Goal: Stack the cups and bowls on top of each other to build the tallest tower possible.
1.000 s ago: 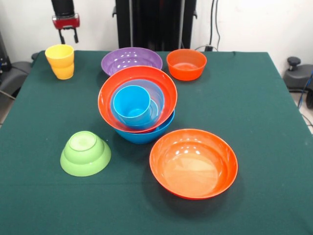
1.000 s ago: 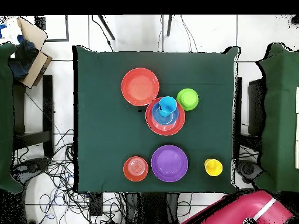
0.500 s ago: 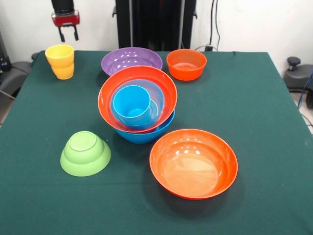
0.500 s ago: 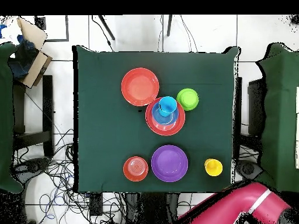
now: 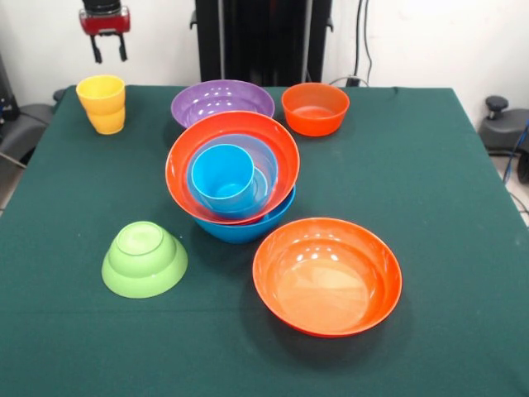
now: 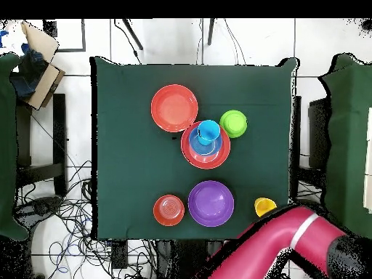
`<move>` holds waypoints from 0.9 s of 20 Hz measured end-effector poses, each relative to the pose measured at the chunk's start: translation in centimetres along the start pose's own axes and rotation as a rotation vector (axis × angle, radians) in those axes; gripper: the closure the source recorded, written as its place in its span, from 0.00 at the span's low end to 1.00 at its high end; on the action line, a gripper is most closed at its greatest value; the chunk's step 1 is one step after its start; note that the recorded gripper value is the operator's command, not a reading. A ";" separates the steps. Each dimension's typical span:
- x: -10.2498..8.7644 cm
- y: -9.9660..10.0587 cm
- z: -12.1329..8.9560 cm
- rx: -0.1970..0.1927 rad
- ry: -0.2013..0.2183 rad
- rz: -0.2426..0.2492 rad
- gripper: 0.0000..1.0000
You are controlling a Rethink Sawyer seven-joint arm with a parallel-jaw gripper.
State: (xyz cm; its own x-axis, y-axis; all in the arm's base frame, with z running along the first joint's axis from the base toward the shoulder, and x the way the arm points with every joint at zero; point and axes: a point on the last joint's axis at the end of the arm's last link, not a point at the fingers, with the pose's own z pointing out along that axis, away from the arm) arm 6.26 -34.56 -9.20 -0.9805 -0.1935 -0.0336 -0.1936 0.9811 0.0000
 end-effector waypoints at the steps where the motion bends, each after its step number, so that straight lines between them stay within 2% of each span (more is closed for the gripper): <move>1: -0.7 0.0 -0.5 0.006 0.004 0.005 0.00; 10: -4.0 0.0 -3.0 0.039 0.025 0.060 0.00; 14: -4.7 0.1 -3.5 0.047 0.026 0.085 0.00; 18: -4.5 0.3 -3.6 0.045 0.029 0.101 0.00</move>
State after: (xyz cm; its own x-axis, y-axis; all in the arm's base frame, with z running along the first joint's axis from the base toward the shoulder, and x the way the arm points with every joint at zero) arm 10.45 -33.40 -5.43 -0.9956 -0.0932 -0.0063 -0.0929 0.9947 -0.0432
